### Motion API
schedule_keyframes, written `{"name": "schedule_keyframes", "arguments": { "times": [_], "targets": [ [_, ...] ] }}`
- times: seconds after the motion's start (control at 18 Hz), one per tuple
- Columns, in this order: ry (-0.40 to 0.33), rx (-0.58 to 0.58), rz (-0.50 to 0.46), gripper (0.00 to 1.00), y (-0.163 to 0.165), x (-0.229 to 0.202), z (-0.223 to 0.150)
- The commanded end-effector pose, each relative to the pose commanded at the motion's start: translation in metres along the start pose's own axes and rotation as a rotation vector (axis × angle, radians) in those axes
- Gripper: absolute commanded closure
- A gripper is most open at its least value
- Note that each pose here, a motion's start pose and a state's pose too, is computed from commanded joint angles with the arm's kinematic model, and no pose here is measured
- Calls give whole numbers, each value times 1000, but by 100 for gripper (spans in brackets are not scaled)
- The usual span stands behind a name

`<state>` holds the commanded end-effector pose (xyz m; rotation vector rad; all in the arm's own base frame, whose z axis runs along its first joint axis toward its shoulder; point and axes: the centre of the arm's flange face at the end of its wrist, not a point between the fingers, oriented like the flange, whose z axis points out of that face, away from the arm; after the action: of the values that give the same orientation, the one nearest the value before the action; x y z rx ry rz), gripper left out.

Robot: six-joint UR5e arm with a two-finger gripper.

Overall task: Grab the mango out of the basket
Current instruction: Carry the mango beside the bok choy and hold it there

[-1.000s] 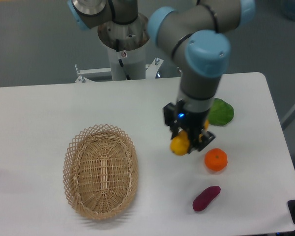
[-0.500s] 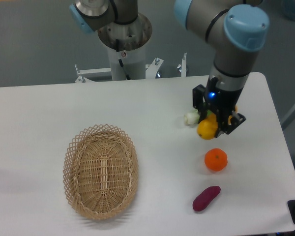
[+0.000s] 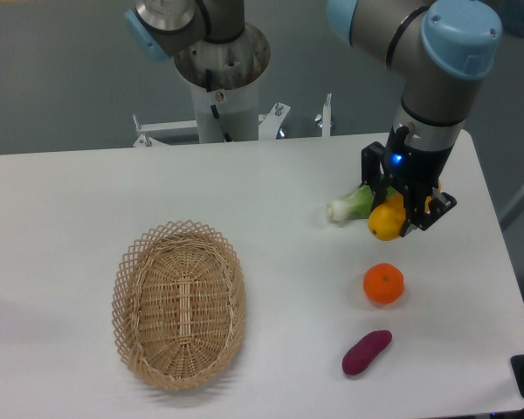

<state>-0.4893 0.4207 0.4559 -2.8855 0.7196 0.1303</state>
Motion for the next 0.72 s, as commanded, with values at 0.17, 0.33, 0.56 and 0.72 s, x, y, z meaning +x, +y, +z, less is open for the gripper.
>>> {"name": "schedule_keyframes", "arguments": {
  "times": [0.17, 0.33, 0.56, 0.72],
  "targets": [
    [-1, -2, 2, 55, 3, -1, 0],
    [-2, -2, 3, 55, 3, 0, -1],
    [-1, -1, 2, 55, 4, 0, -1],
    [-1, -1, 0, 55, 5, -1, -1]
  ]
}}
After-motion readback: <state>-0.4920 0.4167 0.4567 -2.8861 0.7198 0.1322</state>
